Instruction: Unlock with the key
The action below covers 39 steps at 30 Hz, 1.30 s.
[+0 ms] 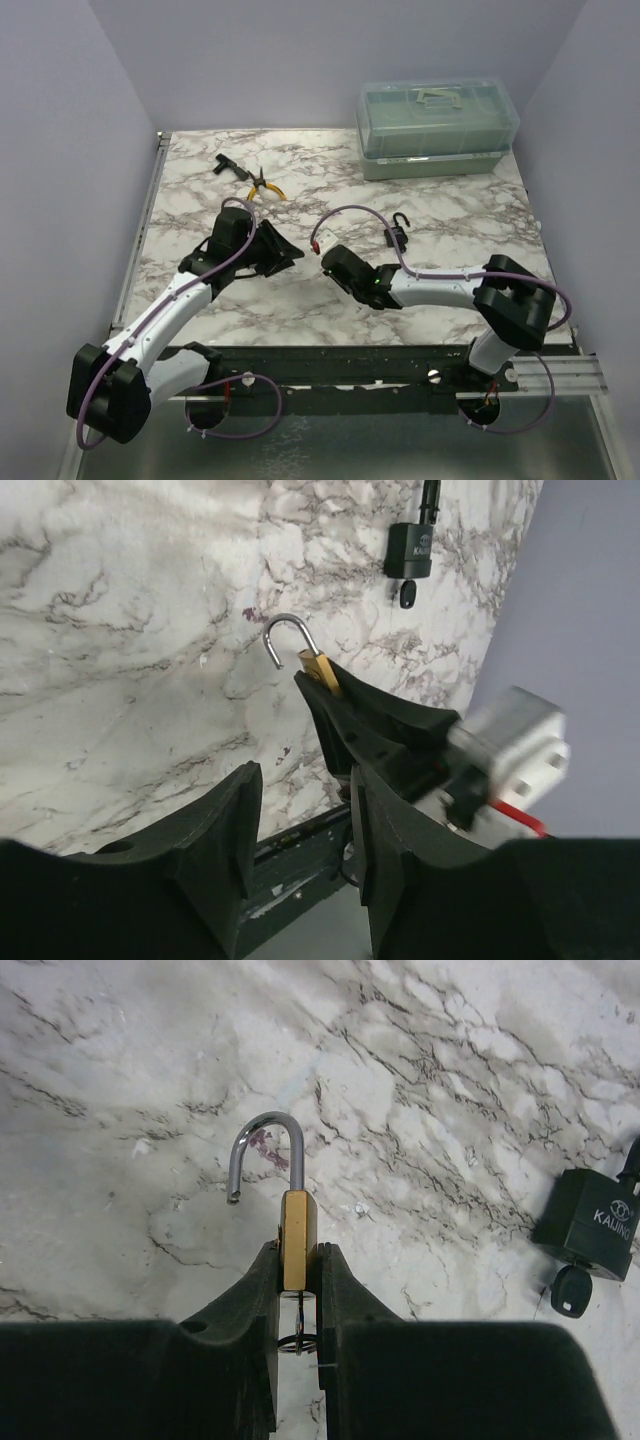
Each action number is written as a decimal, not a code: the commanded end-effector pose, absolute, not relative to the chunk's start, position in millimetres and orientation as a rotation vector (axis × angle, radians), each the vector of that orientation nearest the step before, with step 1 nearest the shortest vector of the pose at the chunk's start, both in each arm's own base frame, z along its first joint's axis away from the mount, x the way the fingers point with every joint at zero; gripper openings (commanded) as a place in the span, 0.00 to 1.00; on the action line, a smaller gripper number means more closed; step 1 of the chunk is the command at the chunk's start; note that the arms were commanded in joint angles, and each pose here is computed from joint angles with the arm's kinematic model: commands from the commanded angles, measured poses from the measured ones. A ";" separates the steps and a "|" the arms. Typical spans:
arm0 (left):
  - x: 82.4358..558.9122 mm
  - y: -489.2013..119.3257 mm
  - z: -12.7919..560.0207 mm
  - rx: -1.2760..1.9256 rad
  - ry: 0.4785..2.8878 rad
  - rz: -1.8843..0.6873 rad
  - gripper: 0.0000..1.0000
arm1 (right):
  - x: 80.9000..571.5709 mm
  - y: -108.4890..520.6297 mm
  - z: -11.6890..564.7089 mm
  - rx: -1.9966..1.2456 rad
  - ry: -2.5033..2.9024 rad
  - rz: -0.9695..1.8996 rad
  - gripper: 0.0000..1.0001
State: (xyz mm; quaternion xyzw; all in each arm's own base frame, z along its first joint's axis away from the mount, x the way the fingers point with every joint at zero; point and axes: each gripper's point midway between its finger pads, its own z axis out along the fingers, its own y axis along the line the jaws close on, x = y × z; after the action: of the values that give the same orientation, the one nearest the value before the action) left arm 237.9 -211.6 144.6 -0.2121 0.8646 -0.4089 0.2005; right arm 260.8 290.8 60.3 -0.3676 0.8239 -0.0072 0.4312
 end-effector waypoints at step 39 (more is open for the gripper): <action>257.8 -84.2 201.6 -0.279 2.200 -0.241 0.50 | 272.3 281.6 30.4 -0.988 2.190 -0.299 0.48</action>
State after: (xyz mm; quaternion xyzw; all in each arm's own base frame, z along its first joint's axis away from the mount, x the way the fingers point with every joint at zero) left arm 254.7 -91.5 201.1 -0.1126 0.8894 -0.1122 0.4286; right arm 286.9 282.5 32.6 -0.3759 0.8297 -0.1499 0.3846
